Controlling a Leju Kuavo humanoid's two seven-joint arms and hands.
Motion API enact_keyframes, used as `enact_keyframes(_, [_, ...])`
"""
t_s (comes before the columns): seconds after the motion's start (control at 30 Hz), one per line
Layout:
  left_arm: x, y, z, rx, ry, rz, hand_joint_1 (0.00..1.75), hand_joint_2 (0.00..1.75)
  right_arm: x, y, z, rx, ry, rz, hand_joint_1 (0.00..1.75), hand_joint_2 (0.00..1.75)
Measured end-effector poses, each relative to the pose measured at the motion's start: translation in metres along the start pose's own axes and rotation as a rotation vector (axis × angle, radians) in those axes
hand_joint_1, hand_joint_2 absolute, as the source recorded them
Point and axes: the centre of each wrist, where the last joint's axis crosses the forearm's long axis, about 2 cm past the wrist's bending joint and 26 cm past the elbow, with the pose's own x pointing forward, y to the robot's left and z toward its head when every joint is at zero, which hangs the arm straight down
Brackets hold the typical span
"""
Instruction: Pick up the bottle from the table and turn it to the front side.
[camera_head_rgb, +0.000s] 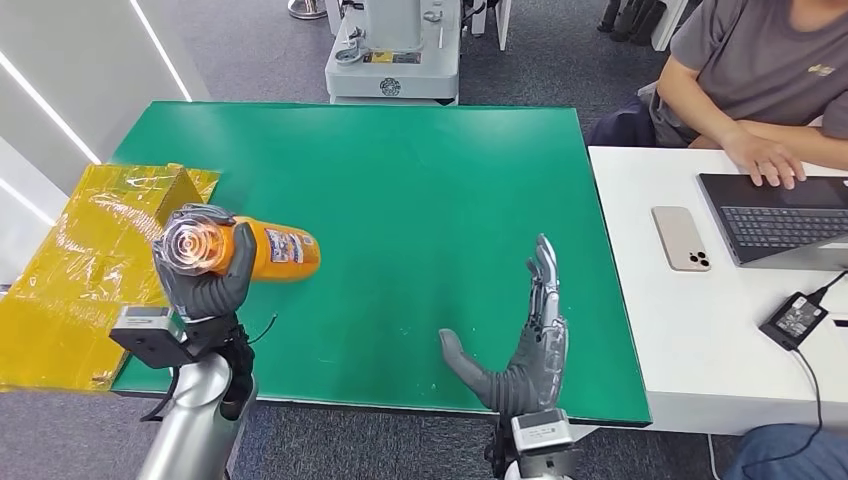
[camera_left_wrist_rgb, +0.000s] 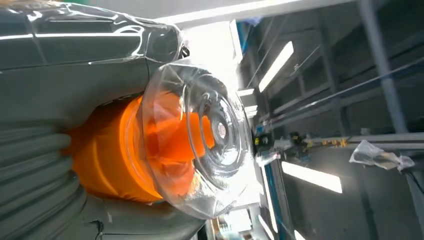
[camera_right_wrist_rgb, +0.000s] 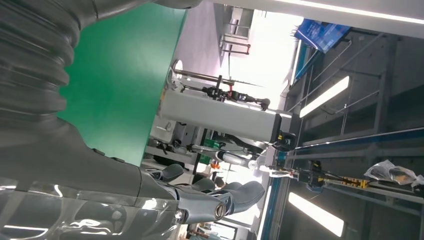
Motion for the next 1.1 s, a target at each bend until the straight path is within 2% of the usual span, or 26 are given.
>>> enact_keyframes(0.13, [0.001, 0.016, -0.018, -0.054, -0.069, -0.217, 1.75, 1.75, 0.0, 0.0, 0.0, 0.002, -0.002, 0.004, 0.0, 1.75])
enact_keyframes(0.37, [0.001, 0.068, -0.072, -0.09, -0.243, -0.614, 1.75, 1.75, -0.001, -0.001, 0.002, 0.01, -0.001, -0.004, 0.0, 1.75])
enact_keyframes(0.5, [-0.002, 0.095, -0.096, -0.139, -0.29, -0.884, 1.75, 1.75, 0.0, 0.0, 0.002, 0.013, -0.002, -0.012, 0.0, 1.75])
enact_keyframes(0.6, [-0.009, 0.125, -0.123, -0.212, -0.304, -1.133, 1.75, 1.75, 0.0, 0.002, 0.003, 0.011, 0.002, -0.021, 0.0, 1.75])
enact_keyframes(0.7, [-0.016, 0.153, -0.144, -0.256, -0.298, -1.288, 1.75, 1.75, -0.001, 0.003, 0.005, 0.008, 0.009, -0.027, 0.0, 1.75])
enact_keyframes(0.77, [-0.02, 0.165, -0.151, -0.294, -0.281, -1.366, 1.75, 1.75, -0.001, 0.004, 0.006, 0.007, 0.011, -0.027, 0.0, 1.75])
enact_keyframes(0.87, [-0.03, 0.176, -0.159, -0.446, -0.231, -1.482, 1.75, 1.75, -0.001, 0.004, 0.006, 0.008, 0.01, -0.027, 0.0, 1.75])
enact_keyframes(1.0, [-0.05, 0.18, -0.156, -0.673, -0.111, -1.523, 1.75, 1.75, -0.001, 0.004, 0.007, 0.016, 0.007, -0.034, 0.0, 1.75])
enact_keyframes(1.1, [-0.063, 0.179, -0.146, -0.772, -0.024, -1.531, 1.75, 1.75, -0.001, 0.004, 0.008, 0.021, 0.009, -0.035, 0.0, 1.75])
